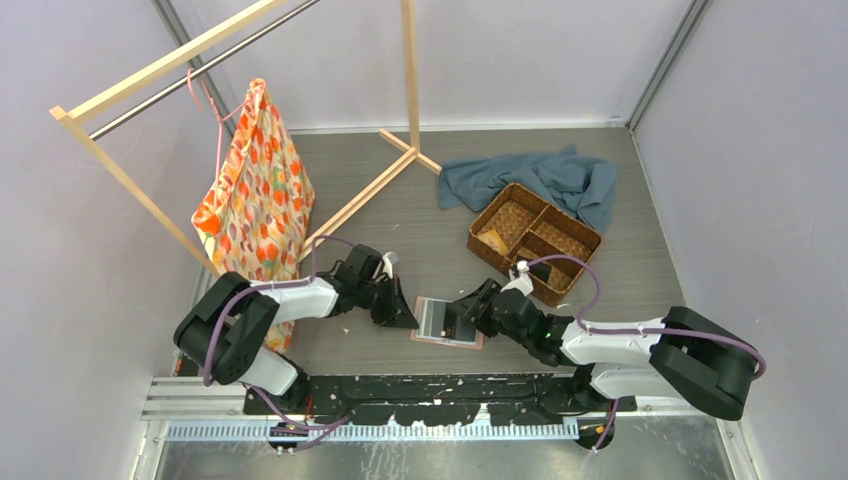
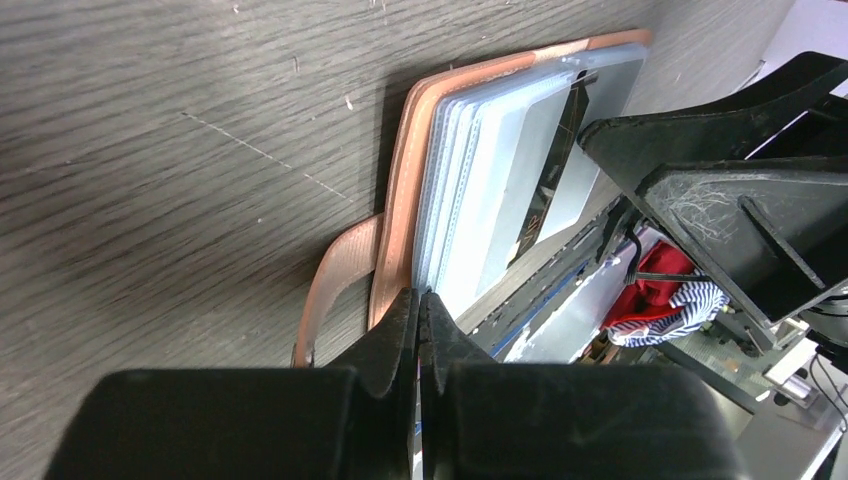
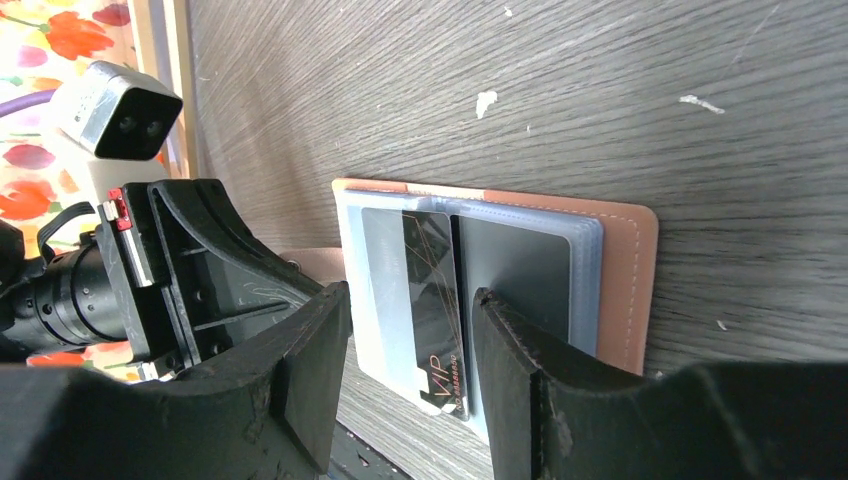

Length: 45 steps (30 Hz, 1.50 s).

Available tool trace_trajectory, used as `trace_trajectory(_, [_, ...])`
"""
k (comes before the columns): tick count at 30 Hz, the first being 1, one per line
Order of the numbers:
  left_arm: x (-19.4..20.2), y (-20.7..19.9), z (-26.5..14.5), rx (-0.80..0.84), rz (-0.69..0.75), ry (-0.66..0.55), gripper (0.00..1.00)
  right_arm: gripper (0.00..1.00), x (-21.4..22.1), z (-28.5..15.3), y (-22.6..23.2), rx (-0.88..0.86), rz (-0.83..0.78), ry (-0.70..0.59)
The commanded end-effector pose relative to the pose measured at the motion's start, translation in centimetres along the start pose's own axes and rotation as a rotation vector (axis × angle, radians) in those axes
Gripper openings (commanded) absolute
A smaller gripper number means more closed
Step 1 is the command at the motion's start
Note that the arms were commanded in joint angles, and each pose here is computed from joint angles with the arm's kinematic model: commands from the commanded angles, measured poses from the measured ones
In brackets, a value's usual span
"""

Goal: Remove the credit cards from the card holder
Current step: Remove the credit card from the card holder.

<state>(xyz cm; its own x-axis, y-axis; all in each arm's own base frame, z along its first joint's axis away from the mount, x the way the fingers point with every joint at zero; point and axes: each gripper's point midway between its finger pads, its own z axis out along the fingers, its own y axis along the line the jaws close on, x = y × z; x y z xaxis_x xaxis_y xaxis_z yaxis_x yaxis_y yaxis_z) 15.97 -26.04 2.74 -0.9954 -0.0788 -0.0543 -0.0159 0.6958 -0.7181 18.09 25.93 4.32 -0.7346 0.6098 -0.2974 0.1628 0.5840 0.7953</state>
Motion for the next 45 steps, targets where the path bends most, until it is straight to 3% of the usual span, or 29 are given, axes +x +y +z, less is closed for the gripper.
trace_trajectory(1, [-0.1, -1.8, 0.3, 0.095, 0.005, 0.013, 0.01, 0.54, 0.1, -0.1, -3.0, 0.09, -0.036, -0.009])
trace_trajectory(18, [-0.3, -0.1, 0.7, 0.03, -0.047, -0.007, 0.01, 0.54, 0.1, -1.4, -2.6, 0.06, -0.034, 0.006])
trace_trajectory(23, [-0.8, -1.2, 0.1, 0.054, -0.022, -0.027, 0.01, 0.54, 0.0, -1.6, -2.9, 0.061, -0.027, -0.001])
trace_trajectory(29, [-1.9, -1.3, -2.7, -0.064, 0.045, -0.103, 0.2, 0.54, -0.2, -1.8, -3.0, 0.063, -0.026, -0.008])
trace_trajectory(34, [-2.0, -0.6, -3.7, -0.127, 0.074, -0.13, 0.43, 0.54, -0.1, -1.8, -3.3, 0.068, -0.028, -0.007])
trace_trajectory(37, [-1.9, 0.2, -3.5, -0.154, 0.071, -0.124, 0.52, 0.54, -0.1, -1.8, -3.2, 0.067, -0.027, -0.007])
trace_trajectory(45, [-1.9, 1.8, -3.3, -0.214, 0.068, -0.132, 0.55, 0.54, -0.2, -1.9, -3.2, 0.067, -0.028, -0.009])
